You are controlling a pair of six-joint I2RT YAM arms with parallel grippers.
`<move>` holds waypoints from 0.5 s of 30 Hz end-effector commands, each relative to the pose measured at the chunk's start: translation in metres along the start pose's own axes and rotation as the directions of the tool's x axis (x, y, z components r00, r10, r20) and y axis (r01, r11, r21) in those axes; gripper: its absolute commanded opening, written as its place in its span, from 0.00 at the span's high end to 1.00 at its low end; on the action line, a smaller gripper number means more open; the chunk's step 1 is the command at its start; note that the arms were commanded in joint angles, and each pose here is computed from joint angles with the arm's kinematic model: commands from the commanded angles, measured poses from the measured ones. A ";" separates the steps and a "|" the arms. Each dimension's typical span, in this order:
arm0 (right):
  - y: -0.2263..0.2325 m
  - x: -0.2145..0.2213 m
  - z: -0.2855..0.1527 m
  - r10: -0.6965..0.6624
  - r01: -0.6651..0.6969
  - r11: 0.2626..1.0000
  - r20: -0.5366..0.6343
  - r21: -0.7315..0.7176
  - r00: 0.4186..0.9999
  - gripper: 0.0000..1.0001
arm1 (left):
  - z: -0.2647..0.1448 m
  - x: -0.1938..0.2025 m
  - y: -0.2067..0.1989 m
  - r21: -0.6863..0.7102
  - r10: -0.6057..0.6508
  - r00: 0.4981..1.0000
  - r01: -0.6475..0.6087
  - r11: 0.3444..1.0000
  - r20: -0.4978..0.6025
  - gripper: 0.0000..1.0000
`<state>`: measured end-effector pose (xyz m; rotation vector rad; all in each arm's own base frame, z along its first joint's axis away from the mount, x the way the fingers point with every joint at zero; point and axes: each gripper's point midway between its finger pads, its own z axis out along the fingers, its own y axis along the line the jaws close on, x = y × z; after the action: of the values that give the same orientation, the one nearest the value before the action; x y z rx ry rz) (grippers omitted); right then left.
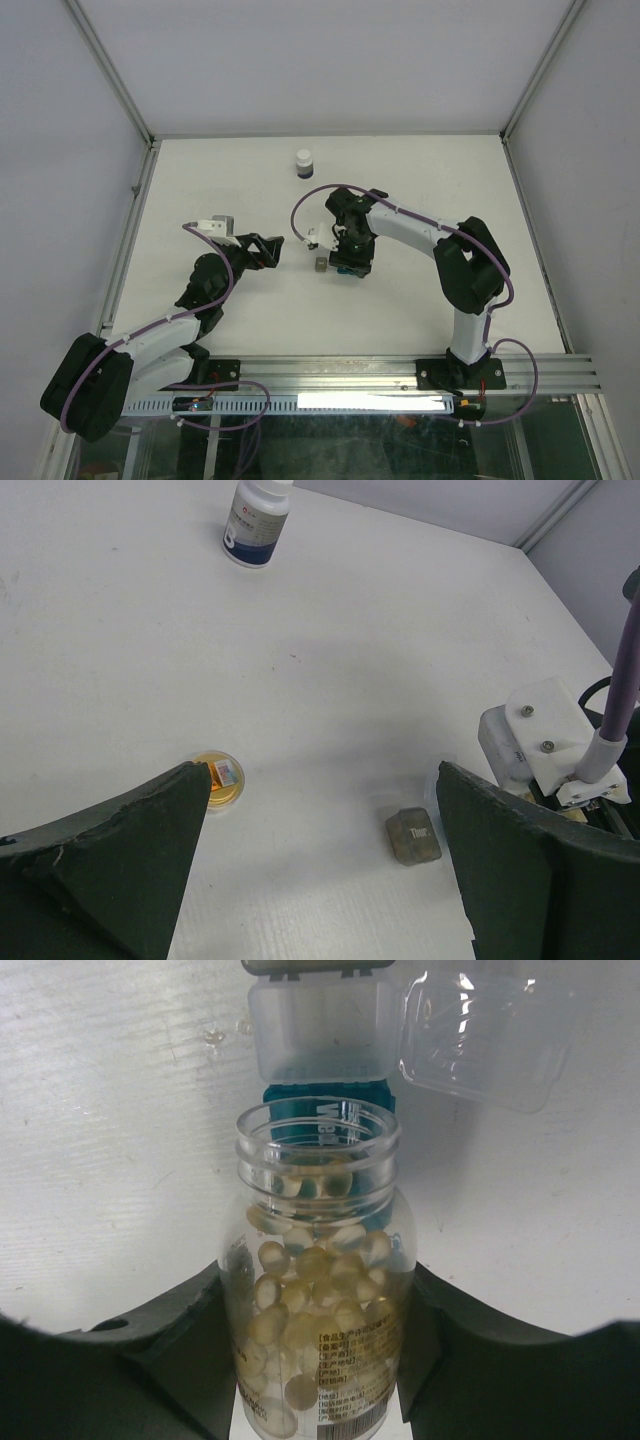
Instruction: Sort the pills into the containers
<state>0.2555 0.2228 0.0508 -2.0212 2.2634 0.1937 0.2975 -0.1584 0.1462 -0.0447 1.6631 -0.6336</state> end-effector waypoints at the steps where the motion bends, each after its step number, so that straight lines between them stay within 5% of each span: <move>1: -0.009 -0.009 -0.010 0.001 -0.002 0.998 0.010 0.055 1.000 1.00 | 0.000 -0.022 -0.006 0.022 -0.017 0.996 0.015 1.000 0.085 0.01; 15: -0.015 -0.006 -0.008 0.018 -0.016 0.995 -0.018 0.103 1.000 1.00 | -0.001 -0.022 -0.005 0.022 -0.019 0.996 0.017 1.000 0.089 0.01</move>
<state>0.2549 0.2209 0.0523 -2.0159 2.2877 0.1468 0.2974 -0.1583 0.1495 -0.0454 1.6505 -0.6377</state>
